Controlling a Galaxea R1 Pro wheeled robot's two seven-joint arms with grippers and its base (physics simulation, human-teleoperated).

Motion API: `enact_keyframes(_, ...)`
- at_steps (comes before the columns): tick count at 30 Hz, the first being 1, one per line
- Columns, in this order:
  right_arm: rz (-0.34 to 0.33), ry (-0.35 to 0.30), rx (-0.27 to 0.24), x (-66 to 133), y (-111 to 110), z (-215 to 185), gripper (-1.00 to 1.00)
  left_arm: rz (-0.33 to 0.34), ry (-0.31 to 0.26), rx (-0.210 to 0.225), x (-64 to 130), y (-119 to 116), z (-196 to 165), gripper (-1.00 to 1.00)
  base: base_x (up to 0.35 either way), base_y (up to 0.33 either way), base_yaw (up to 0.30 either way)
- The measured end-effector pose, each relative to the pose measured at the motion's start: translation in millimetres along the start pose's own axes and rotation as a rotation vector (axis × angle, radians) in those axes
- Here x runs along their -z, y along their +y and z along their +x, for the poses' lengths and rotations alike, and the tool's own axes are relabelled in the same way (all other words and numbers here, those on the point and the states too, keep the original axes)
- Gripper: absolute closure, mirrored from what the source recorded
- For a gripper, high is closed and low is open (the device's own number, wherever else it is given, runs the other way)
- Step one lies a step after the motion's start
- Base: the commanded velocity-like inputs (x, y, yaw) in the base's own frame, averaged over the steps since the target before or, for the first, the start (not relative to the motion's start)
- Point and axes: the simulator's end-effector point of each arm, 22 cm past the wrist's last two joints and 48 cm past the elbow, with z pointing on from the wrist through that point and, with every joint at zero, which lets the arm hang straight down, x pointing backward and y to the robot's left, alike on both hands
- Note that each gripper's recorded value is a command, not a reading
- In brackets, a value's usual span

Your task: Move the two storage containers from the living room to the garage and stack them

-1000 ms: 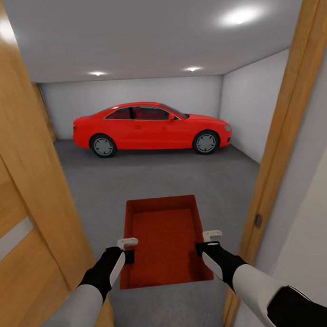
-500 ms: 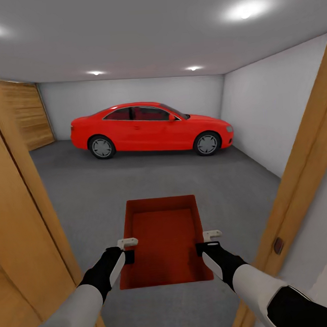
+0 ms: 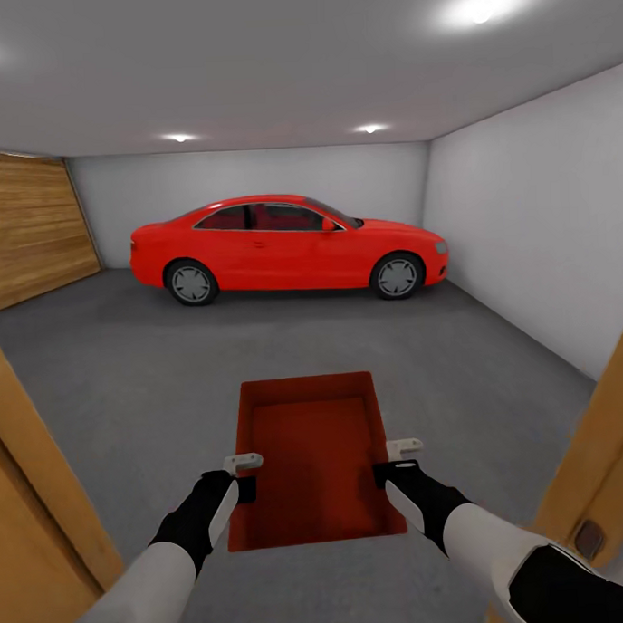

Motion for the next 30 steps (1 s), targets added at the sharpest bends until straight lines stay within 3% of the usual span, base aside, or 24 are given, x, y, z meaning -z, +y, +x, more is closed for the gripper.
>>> enact_keyframes(30, 0.001, 0.007, 0.004, -0.1, -0.5, 2.1, 1.00, 0.001, 0.007, 0.001, -0.9, -0.5, 2.9, 1.00, 0.321, 0.010, 0.000)
